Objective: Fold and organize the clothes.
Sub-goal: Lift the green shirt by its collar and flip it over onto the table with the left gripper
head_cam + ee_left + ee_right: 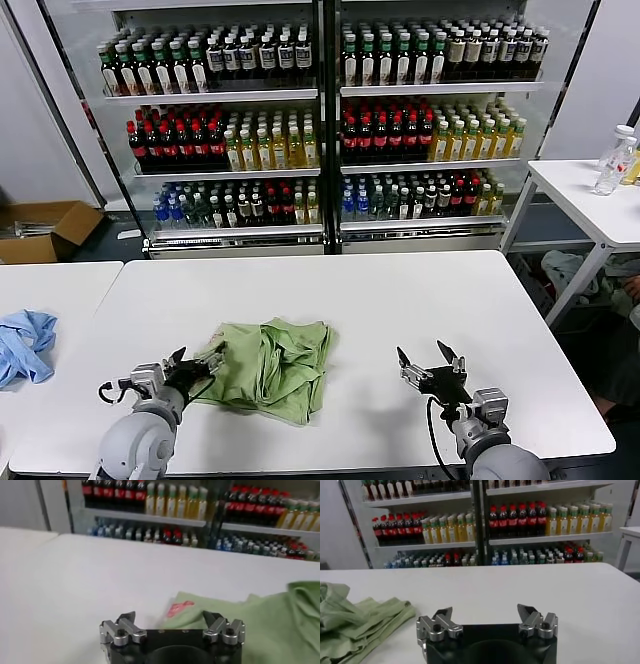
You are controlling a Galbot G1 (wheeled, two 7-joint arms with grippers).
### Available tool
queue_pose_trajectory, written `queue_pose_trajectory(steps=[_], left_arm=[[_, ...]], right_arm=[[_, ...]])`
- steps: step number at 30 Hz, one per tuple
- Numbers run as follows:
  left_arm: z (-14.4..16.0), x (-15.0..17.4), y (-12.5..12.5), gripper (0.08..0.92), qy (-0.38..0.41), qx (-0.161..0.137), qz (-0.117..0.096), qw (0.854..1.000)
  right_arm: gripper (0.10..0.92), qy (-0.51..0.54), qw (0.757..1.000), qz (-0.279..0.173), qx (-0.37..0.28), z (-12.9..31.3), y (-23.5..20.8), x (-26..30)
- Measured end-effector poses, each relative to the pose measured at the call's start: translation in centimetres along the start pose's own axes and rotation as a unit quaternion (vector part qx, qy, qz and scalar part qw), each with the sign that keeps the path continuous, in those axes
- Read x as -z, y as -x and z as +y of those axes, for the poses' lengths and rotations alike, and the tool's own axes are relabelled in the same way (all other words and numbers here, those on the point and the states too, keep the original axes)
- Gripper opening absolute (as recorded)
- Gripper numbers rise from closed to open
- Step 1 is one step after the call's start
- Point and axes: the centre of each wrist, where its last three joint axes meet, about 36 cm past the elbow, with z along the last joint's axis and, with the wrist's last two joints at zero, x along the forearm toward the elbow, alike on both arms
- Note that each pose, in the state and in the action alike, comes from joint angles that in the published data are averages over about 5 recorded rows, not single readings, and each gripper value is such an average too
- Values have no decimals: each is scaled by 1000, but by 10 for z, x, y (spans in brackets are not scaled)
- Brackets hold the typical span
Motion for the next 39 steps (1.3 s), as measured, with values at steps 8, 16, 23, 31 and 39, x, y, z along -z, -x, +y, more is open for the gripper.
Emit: queue_pose_trajectory(steps=[8,16,23,31,39], left_arm=[[6,-7,-1,646,-57,-43,31,997],[10,-9,3,420,-105,-81,47,990],[19,-7,4,213,-159,-108,54,980],[36,8,-7,114,-231,-131,37,963],[94,50,-42,114,-259,-95,-23,961]], right_arm=[[823,-4,1000,0,3,0,0,0],[823,-9,1000,0,5,-3,-1,4],[823,-9,1000,5,8,0,-3,1],[823,-8,1000,4,11,2,-4,1],[823,-4,1000,-2,17,5,-1,1]])
